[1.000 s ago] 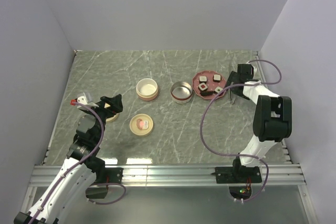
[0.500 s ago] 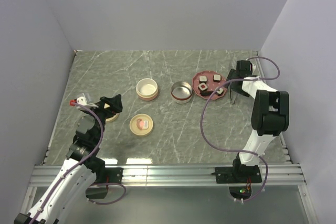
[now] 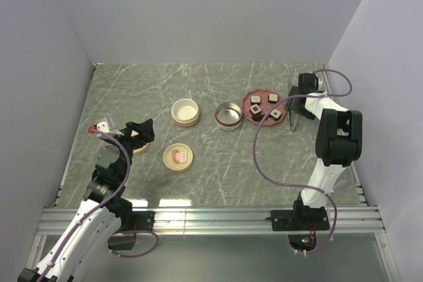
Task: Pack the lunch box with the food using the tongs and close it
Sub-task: Grab the clamp with the right arm
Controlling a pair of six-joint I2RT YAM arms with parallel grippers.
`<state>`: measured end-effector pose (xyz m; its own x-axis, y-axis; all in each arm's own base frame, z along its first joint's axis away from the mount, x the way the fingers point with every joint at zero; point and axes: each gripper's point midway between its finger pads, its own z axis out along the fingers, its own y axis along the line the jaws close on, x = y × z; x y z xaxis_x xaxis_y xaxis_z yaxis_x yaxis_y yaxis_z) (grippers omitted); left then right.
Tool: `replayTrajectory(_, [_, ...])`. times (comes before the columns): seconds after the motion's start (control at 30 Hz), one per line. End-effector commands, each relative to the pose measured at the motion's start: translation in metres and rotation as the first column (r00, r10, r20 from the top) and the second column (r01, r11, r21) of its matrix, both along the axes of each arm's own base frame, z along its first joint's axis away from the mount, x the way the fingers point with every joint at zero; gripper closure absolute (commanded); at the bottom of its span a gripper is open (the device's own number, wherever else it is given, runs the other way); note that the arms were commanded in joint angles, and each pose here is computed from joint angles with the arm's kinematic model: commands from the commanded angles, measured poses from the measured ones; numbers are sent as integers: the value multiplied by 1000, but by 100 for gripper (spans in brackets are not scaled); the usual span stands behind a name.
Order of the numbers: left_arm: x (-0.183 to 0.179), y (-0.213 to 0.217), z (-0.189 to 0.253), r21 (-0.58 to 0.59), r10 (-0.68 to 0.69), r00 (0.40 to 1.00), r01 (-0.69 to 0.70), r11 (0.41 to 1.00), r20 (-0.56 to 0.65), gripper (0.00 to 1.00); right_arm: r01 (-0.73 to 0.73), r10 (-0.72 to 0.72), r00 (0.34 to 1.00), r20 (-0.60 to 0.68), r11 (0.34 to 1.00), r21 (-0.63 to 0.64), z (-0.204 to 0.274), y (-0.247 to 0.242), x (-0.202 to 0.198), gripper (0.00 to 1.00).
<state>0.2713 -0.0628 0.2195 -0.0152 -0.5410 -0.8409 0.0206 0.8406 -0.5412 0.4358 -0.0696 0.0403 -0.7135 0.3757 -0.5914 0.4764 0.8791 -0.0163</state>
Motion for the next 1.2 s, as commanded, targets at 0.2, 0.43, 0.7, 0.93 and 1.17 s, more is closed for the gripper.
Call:
replayTrajectory(0.2, [-2,-3,5,-16,-17,1000,18,1000,23,1,-50,51,998,-45,998,23,-5,2,14,19])
replayTrajectory(0.43, [-3,-3,7,-20,-17,999,18,1000,29,1,-51,53,997,-58,998,37,-10,4,16,22])
replayTrajectory(0.7, [-4,-3,7,-18,-19,999,19,1000,32,1,-55,57,997,-55,998,42,-13,5,16,49])
replayTrajectory(0.93, [-5,-3,9,-20,-23,999,24,1000,39,0,-55,55,998,28,998,32,15,7,8,59])
replayTrajectory(1.17, [-5,-4,8,-20,-28,999,29,999,41,0,-61,57,994,96,997,43,35,19,-12,63])
